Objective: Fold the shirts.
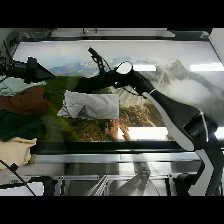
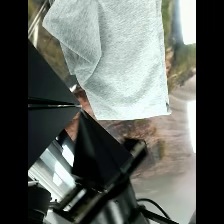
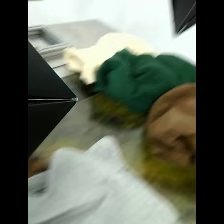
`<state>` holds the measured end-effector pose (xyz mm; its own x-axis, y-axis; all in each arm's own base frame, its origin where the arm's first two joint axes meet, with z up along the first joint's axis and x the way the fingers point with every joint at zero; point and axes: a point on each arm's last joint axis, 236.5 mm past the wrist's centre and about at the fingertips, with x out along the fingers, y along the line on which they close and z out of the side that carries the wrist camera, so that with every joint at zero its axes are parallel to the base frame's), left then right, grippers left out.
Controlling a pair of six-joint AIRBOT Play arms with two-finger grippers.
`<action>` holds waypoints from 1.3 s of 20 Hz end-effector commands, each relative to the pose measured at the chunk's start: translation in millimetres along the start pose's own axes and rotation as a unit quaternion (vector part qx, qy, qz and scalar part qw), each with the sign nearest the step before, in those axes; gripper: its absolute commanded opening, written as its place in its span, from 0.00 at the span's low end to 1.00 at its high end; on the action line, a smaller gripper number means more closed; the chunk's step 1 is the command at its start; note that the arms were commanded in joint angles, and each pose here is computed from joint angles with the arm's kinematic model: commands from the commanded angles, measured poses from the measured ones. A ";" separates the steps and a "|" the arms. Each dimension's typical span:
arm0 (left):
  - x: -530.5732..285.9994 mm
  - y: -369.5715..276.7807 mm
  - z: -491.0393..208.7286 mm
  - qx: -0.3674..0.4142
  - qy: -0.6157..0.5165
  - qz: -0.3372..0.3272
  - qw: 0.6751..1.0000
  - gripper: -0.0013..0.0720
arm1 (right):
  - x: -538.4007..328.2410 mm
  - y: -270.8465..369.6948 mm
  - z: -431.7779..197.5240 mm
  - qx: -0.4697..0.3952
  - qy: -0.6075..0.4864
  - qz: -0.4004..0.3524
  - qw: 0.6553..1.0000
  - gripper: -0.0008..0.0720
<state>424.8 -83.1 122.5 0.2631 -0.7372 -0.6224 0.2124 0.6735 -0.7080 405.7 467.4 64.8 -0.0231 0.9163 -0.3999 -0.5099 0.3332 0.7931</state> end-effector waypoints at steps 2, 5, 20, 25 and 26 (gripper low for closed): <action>-0.4 -2.0 -7.4 0.007 0.015 -0.004 1.000 0.04 | -88.4 -60.8 -36.3 0.071 0.109 -0.132 0.983 0.03; -0.5 -2.9 -10.4 0.015 0.021 -0.007 1.000 0.04 | -128.5 -77.9 -55.1 0.077 0.145 -0.176 0.971 0.03; 3.2 -7.1 -11.6 0.023 0.025 -0.010 0.999 0.03 | -95.5 -191.5 -98.2 0.246 -0.018 -0.158 0.956 0.98; 10.3 -14.2 -14.6 0.032 0.035 -0.013 0.999 0.03 | -59.9 -174.1 -85.8 0.255 -0.049 -0.082 0.962 0.98; 11.4 -15.4 -14.9 0.033 0.036 -0.014 0.999 0.03 | -53.0 -167.9 -83.4 0.252 -0.053 -0.069 0.964 0.98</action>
<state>411.6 -97.6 121.4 0.1977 -0.7541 -0.6263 0.2723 0.6560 -0.7039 416.5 320.8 -91.6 0.0848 0.8168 -0.5707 -0.0083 0.5733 0.8193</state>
